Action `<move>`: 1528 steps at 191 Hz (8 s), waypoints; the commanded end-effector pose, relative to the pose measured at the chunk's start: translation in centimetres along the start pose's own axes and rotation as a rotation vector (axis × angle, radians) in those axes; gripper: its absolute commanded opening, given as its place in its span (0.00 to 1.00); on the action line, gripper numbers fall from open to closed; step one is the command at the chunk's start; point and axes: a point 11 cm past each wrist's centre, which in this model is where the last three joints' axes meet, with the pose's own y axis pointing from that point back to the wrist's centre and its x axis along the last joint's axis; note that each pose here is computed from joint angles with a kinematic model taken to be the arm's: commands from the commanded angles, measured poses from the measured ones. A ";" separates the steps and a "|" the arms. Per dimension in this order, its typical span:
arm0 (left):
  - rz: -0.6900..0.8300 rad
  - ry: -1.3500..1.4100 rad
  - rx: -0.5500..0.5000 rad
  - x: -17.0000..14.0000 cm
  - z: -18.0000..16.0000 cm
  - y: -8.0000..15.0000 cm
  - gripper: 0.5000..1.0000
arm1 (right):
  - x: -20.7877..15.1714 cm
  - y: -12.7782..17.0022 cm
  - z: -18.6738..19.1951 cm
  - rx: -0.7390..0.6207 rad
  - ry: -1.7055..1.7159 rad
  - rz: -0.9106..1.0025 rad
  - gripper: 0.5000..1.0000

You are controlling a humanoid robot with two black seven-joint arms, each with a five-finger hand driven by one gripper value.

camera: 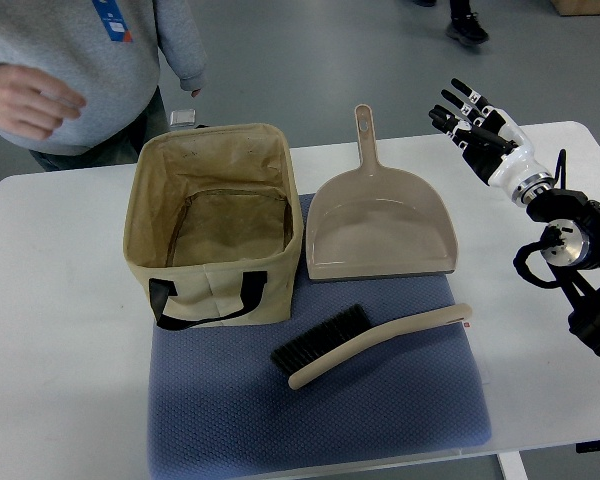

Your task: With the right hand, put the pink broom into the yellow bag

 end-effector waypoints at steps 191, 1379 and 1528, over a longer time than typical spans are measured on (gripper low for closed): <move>0.001 0.000 0.000 0.0 0.0 0.0 1.00 | -0.4 -0.2 -0.8 0.011 0.007 -0.042 0.86; 0.001 0.000 0.000 0.0 0.0 0.0 1.00 | -19.1 -1.2 -9.5 0.216 1.900 -0.663 0.00; 0.001 0.000 0.000 0.0 0.0 0.0 1.00 | -21.2 -1.4 -7.3 0.257 1.811 -0.696 0.78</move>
